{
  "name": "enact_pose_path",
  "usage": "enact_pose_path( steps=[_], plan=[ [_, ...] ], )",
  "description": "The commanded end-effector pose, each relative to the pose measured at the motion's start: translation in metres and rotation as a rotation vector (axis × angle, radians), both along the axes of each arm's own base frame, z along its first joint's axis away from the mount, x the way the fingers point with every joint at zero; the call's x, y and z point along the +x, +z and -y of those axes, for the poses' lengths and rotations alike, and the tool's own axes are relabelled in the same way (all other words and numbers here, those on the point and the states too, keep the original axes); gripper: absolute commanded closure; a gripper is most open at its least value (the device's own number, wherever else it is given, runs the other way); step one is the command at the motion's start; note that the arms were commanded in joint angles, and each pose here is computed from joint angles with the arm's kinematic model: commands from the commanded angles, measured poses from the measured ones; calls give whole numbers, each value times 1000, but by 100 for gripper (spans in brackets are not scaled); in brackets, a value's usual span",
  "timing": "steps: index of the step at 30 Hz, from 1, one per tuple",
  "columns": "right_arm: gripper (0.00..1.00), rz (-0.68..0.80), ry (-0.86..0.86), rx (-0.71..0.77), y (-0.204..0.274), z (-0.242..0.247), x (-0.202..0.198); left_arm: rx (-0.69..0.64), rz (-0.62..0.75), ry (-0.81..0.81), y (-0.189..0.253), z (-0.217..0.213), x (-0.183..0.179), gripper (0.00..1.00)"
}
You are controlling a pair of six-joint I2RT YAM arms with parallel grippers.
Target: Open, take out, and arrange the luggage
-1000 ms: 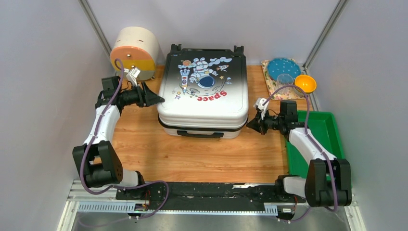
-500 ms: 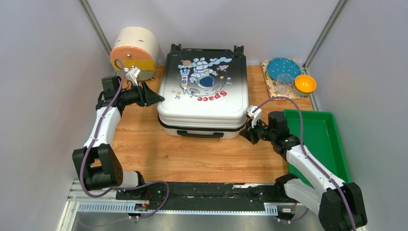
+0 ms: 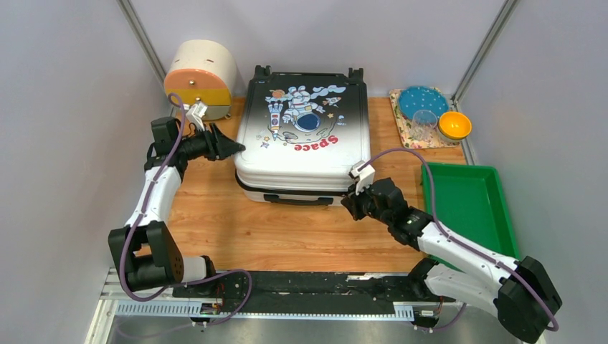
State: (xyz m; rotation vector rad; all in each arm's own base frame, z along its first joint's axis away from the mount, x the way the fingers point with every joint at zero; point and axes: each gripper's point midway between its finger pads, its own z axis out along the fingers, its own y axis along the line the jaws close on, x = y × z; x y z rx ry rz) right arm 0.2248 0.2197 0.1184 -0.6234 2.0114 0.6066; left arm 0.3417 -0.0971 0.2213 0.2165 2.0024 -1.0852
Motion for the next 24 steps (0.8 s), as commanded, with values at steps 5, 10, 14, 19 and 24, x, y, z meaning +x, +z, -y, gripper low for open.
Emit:
enact_pose_path(
  steps=[5, 10, 14, 19, 24],
  plan=[
    [100, 141, -170, 149, 75, -16, 38, -23, -224, -97, -57, 31, -49, 37],
    [100, 189, -243, 92, 73, 20, 46, 5, -231, -227, -62, 55, -69, 37],
    [100, 207, -269, 75, 72, 49, 49, 21, -233, -364, -66, 87, -89, 38],
    [100, 174, -199, 118, 66, 54, 44, 40, -260, -427, -73, 119, -97, 38],
    [100, 119, -91, 235, 65, 23, 31, -14, -298, -399, -72, 127, -86, 38]
  ],
)
